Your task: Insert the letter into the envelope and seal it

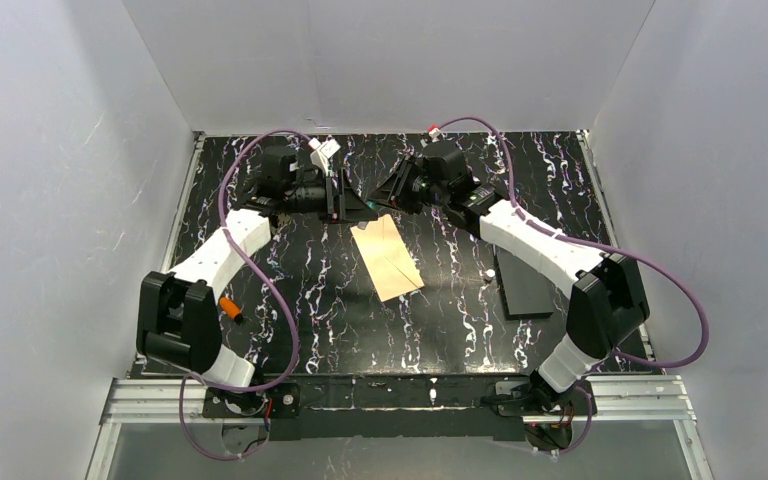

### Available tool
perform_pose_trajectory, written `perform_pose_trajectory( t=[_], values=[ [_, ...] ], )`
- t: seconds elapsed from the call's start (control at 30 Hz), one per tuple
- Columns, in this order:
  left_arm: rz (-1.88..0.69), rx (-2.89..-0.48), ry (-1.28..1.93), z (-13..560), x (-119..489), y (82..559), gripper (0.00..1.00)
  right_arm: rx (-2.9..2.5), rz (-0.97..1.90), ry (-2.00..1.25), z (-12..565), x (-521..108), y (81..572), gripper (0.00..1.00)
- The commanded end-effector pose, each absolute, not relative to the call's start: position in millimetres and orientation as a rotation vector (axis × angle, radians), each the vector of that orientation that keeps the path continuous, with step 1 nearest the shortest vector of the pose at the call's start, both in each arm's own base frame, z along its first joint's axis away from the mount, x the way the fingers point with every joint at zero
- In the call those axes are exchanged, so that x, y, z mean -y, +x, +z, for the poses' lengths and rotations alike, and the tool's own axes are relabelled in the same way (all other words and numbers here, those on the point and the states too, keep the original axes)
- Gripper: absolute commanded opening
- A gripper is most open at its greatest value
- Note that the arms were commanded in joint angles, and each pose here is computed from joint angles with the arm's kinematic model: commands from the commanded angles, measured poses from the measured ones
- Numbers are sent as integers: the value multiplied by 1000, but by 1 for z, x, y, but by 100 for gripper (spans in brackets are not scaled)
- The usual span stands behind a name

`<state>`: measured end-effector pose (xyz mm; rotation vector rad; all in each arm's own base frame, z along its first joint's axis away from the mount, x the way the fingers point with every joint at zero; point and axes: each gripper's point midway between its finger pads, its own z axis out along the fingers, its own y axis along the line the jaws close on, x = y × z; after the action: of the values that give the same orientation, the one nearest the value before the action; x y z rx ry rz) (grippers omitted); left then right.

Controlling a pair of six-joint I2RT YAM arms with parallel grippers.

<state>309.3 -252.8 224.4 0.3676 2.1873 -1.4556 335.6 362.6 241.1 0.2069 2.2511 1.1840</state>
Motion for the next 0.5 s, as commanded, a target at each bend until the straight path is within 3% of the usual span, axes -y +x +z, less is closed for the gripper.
perform_pose_trajectory(
  t=[0.0, 0.1, 0.2, 0.27, 0.37, 0.47],
  values=[
    [-1461, -2184, 361, 230, 256, 315, 55, -2113, 1243, 9, 277, -367, 332, 1],
    [-1477, -2190, 351, 226, 258, 318, 47, -2075, 1284, -30, 284, -370, 329, 1],
    [-1469, -2186, 347, 225, 258, 321, 45, -2048, 1329, -65, 292, -374, 324, 1],
    [-1484, -2177, 345, 229, 260, 323, 32, -2040, 1354, -85, 294, -376, 322, 1],
    [-1530, -2172, 349, 236, 262, 320, 2, -2012, 1391, -145, 300, -379, 314, 1],
    [-1585, -2150, 388, 246, 263, 311, 0, -1898, 1445, -267, 321, -373, 306, 1]
  ],
)
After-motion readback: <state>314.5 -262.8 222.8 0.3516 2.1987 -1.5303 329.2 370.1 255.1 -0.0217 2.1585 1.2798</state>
